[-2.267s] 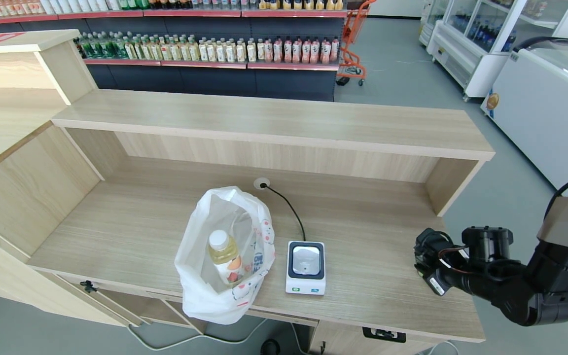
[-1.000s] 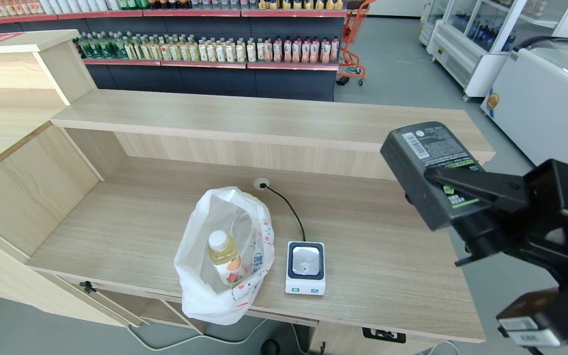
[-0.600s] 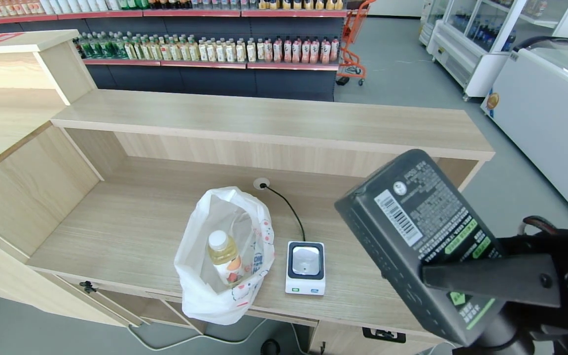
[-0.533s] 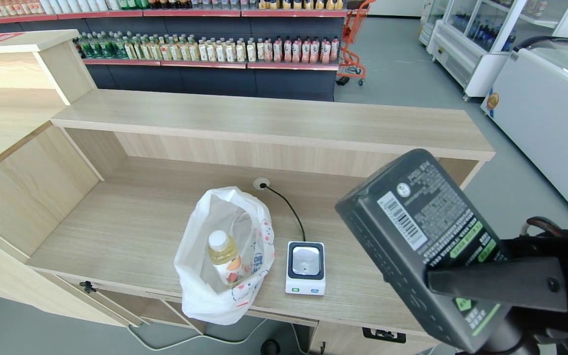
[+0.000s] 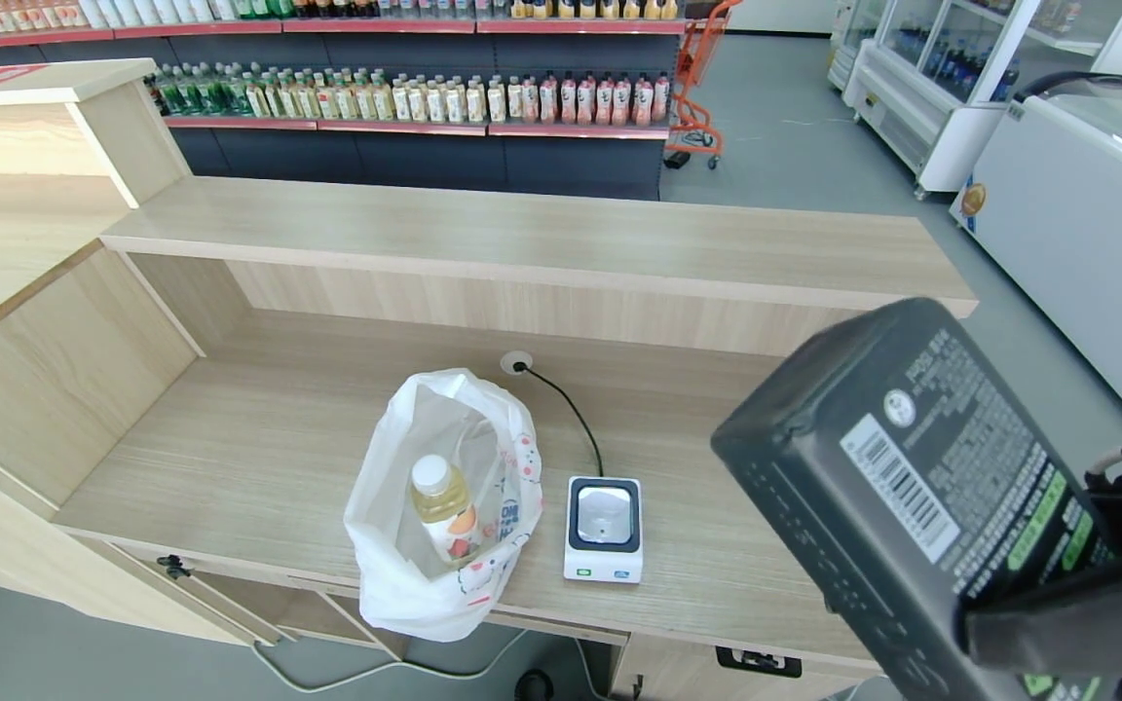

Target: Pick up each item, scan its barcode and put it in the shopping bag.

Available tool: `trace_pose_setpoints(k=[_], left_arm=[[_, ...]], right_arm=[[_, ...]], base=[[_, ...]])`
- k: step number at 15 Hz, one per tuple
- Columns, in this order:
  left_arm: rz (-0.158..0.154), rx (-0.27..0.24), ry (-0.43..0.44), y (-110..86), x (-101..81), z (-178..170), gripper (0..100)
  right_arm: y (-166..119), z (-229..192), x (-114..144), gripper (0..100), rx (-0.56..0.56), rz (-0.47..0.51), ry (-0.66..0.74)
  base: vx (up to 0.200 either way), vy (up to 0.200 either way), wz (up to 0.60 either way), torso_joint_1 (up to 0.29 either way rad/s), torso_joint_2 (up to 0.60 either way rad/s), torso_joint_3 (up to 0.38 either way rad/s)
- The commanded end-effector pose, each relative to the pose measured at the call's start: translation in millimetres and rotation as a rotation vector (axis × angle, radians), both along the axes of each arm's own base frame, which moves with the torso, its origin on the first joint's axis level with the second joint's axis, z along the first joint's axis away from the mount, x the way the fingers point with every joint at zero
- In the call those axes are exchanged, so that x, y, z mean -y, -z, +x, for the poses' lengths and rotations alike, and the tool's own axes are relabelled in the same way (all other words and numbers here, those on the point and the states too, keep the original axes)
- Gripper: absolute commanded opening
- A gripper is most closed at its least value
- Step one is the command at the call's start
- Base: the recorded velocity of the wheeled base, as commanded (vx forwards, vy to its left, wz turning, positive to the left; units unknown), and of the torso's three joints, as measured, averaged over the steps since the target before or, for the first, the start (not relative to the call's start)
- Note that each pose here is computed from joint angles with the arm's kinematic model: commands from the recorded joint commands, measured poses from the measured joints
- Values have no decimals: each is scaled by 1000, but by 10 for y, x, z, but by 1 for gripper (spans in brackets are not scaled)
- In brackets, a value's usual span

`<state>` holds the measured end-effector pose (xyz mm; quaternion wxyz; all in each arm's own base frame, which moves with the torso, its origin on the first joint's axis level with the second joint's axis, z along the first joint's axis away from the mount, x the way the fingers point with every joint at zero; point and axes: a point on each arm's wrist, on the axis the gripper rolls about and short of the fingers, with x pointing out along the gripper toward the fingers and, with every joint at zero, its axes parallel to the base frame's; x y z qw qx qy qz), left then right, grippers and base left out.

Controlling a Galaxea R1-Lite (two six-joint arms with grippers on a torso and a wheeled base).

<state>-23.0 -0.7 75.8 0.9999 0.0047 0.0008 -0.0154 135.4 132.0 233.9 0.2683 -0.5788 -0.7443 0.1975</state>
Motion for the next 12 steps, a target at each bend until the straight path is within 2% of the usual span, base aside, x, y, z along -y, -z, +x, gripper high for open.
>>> trace_pose_setpoints(k=[1,12], left_arm=[[0,-3,1,3,0,1,0],[0,-3,0,3,0,1,0]], right_arm=[[-10,-63,51,0,4,-21,-7],[-16,-97,73,0,3,-32,-14]], base=[[0,0,0,0,0,0],[0,0,0,0,0,0]])
